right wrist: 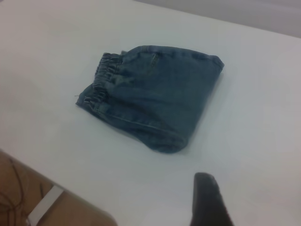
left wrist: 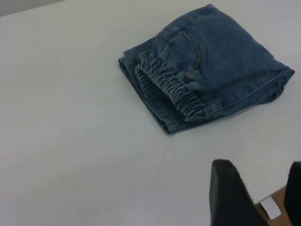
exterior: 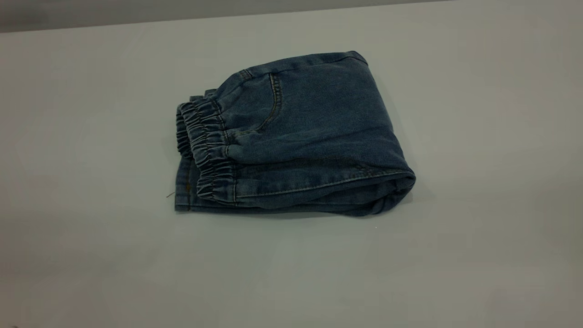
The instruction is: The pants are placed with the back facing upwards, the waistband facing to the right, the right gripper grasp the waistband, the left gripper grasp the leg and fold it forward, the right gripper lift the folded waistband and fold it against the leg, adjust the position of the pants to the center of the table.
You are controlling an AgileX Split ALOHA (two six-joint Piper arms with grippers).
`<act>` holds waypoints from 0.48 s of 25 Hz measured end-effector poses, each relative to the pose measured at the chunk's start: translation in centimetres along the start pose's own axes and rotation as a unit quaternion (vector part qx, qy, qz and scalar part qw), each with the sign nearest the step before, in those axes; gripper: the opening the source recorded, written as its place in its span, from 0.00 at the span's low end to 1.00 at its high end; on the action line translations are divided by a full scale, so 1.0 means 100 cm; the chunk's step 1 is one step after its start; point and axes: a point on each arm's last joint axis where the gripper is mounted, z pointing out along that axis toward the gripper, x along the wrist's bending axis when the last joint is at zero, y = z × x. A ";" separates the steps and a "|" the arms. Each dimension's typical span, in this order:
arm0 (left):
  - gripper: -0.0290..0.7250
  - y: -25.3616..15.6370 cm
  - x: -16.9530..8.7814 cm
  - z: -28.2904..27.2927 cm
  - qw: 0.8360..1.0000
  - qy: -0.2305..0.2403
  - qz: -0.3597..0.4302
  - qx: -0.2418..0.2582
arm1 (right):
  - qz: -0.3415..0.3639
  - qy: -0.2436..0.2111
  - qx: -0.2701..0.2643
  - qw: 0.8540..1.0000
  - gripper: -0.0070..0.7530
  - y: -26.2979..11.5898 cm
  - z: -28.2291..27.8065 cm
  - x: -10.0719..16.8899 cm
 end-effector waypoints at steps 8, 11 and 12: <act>0.43 0.001 0.001 0.002 0.990 0.122 -0.070 -0.004 | 0.074 -0.128 -0.015 0.989 0.49 0.000 0.000 0.003; 0.43 -0.001 0.000 -0.001 0.983 0.164 -0.087 -0.017 | 0.086 -0.152 -0.018 0.984 0.49 0.000 0.001 0.003; 0.43 -0.002 -0.001 -0.002 0.981 0.172 -0.089 -0.024 | 0.087 -0.153 -0.018 0.984 0.49 0.000 0.001 0.004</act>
